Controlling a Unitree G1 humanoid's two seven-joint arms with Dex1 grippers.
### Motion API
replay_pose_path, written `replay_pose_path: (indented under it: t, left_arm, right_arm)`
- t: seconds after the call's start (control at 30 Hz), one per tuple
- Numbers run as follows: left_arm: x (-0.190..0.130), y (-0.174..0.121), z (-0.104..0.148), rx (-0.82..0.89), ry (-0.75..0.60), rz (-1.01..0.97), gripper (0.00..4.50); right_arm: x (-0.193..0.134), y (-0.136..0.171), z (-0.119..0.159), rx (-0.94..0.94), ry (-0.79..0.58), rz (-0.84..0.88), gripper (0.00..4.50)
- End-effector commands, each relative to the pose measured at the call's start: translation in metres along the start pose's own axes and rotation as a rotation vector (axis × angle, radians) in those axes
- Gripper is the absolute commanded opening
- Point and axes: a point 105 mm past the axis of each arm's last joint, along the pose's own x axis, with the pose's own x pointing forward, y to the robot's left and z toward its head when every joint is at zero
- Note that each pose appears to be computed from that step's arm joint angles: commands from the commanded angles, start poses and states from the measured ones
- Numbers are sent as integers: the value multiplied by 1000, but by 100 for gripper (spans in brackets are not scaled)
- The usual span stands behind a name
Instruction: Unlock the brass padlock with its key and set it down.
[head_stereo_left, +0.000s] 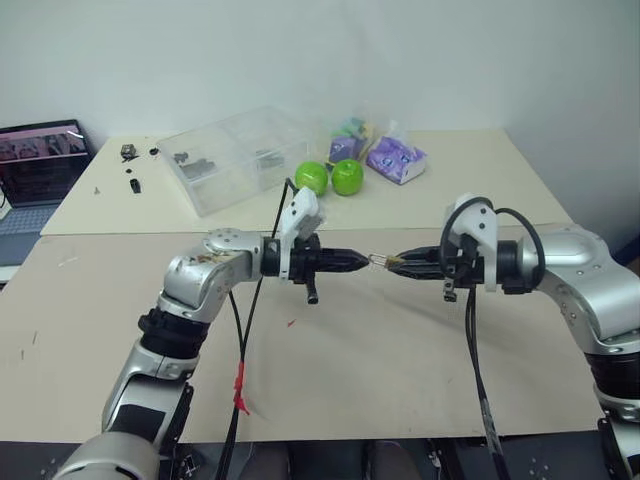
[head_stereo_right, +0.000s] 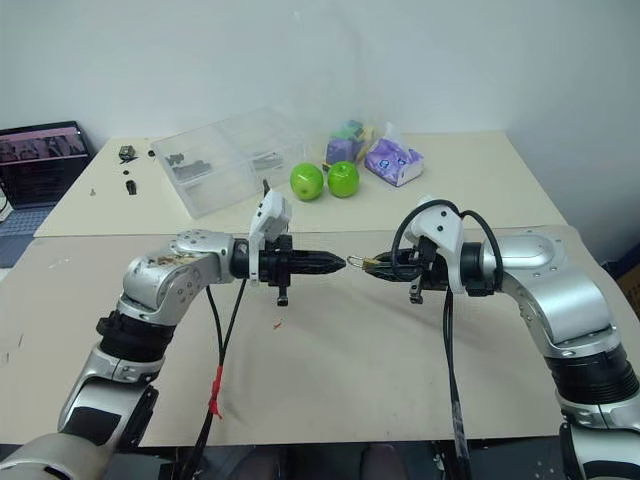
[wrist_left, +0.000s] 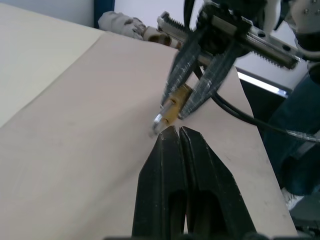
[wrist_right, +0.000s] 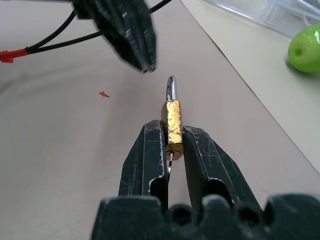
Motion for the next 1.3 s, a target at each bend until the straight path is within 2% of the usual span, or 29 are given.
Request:
replay_pose_path:
  t: [0.03, 0.63, 1.0, 1.3]
  left_arm:
    - [-2, 13, 19, -5, -71, 67, 11]
    - [3, -27, 0, -58, 19, -89, 11]
    - [1, -32, -7, -59, 46, -101, 11]
    - [1, -24, -1, -95, 29, -88, 11]
  right_arm:
    - [-2, 8, 19, -52, -40, 26, 16]
    - [1, 5, 11, -46, -33, 13, 16]
    - [1, -3, 13, -65, -30, -4, 16]
    - [0, -7, 17, -84, -25, -13, 16]
